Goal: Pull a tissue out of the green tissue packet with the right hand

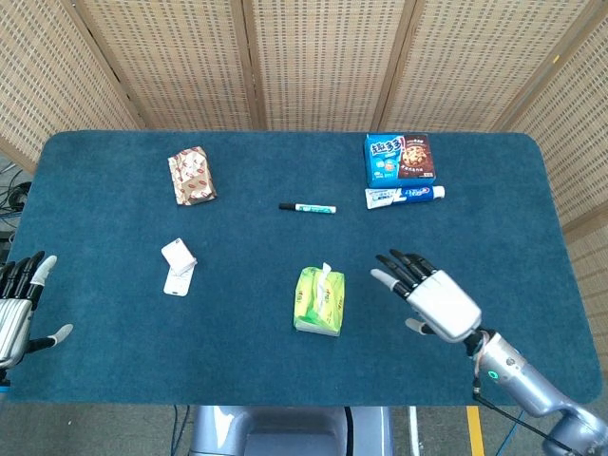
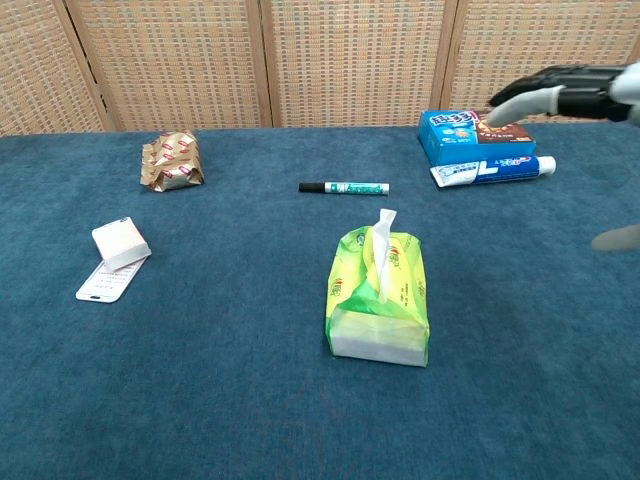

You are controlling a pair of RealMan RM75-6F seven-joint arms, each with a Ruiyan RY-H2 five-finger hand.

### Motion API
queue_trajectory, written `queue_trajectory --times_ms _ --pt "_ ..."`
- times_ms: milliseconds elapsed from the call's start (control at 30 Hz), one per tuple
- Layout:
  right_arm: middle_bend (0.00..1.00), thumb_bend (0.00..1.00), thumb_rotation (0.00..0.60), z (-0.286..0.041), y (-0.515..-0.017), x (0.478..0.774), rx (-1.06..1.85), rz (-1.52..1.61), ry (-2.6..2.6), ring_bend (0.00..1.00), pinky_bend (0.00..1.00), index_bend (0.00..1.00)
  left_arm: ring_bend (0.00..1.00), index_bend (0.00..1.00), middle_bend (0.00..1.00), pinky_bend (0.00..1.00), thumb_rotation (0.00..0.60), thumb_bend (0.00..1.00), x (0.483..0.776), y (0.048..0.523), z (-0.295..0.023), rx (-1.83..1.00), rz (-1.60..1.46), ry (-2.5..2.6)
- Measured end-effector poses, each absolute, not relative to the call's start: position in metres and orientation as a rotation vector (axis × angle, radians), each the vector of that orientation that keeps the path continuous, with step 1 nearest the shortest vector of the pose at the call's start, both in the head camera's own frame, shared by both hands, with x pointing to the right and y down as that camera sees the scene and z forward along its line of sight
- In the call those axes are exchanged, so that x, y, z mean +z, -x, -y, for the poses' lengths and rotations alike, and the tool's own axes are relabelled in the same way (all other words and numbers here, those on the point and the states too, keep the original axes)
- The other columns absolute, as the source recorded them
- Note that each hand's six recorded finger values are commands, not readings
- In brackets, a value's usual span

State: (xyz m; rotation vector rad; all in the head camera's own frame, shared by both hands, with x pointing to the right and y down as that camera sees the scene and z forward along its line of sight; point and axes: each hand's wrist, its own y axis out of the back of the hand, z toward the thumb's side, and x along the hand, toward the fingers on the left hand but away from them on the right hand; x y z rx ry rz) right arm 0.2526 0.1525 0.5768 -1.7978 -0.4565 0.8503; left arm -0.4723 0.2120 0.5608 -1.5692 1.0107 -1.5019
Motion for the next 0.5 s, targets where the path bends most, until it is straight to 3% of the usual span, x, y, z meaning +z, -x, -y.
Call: queue_trajectory --times_ms 133,500 --pt "0.11 0.18 0.6 -0.149 -0.209 0.589 0.816 0.315 1.817 0.08 0.22 0.16 0.0 0.0 0.0 0.0 0.6 0.0 0.563 0.475 -0.21 -1.52 -1.015 1.569" --pt "0.19 0.5 0.6 -0.146 -0.134 0.628 0.808 0.179 1.79 0.15 0.26 0.25 0.0 0.0 0.0 0.0 0.6 0.0 0.567 0.482 -0.206 -1.552 -1.028 1.581"
